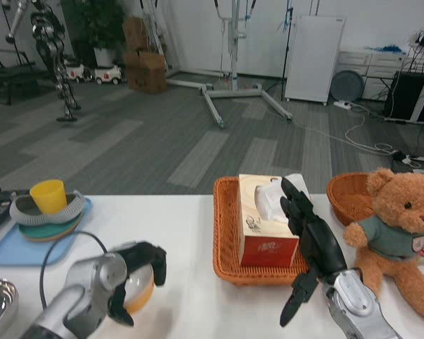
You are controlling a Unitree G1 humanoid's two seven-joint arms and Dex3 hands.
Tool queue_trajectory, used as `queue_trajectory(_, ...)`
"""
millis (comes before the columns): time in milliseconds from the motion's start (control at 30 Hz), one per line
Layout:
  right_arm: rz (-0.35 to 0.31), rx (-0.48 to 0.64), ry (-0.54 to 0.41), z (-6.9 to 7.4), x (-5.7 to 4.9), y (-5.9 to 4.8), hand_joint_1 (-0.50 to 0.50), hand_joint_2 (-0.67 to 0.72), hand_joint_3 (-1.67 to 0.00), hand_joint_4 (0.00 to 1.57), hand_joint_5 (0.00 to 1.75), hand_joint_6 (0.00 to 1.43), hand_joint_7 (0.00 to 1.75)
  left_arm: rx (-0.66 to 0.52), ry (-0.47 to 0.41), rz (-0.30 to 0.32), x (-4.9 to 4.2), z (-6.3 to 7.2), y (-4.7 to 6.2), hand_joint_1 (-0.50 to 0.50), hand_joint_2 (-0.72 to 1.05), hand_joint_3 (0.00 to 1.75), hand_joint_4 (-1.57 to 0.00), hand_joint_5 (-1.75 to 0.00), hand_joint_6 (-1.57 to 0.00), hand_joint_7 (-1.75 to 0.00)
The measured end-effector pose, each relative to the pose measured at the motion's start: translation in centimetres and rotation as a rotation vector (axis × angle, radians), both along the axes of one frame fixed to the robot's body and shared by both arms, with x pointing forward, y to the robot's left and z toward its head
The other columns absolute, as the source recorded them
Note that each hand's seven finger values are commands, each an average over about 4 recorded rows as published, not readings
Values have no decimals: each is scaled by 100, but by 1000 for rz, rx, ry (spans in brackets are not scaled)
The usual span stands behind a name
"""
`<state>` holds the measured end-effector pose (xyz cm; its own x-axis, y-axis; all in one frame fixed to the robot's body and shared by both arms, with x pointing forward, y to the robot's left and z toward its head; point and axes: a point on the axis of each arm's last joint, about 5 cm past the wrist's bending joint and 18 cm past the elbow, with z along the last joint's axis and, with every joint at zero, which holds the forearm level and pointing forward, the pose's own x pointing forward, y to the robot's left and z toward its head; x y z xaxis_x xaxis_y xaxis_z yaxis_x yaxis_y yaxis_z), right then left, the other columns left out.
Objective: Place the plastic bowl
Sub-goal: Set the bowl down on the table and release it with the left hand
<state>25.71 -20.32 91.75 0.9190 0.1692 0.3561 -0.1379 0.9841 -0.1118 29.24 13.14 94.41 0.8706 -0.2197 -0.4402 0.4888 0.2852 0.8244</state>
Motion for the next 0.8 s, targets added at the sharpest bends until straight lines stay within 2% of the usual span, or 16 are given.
queue_trajectory(100,-1,1,1,-3,0,-1,-42,60,0,0,0,0,0,-34,17,1,13,-76,-3,-50,78,175,-65,-175,-63,-168)
queue_trajectory(200,-2,2,1,-3,1,-2,-42,61,0,0,0,0,0,-69,26,3,21,-139,-10,-50,78,175,-54,-175,-58,-168)
queue_trajectory(300,-3,3,1,-3,1,-2,-42,60,0,0,0,0,0,-83,30,8,23,-177,-15,-50,72,175,-45,-175,-47,-168)
queue_trajectory(333,-4,4,1,-3,1,-1,-42,60,0,0,0,0,0,-86,30,10,23,-187,-13,-50,67,175,-36,-175,-36,-164)
queue_trajectory(433,-5,5,0,-2,1,-3,-42,60,0,0,0,0,0,-105,28,19,26,-204,-14,-49,52,175,-7,-175,-3,-145)
queue_trajectory(467,-5,5,1,-3,1,-3,-42,60,0,0,0,0,0,-113,29,21,26,-212,-20,-49,47,175,-4,-175,0,-140)
queue_trajectory(600,-7,5,2,-6,1,-6,-42,60,0,0,0,0,0,-126,49,17,21,-263,-51,-48,32,175,0,-175,0,-117)
queue_trajectory(767,-10,7,2,-4,2,-12,-42,60,0,0,0,0,0,-120,69,20,17,-304,-55,-48,38,175,0,-175,0,-77)
queue_trajectory(800,-12,7,1,-3,2,-14,-42,60,0,0,0,0,0,-114,71,20,16,-311,-56,-48,43,175,0,-175,0,-73)
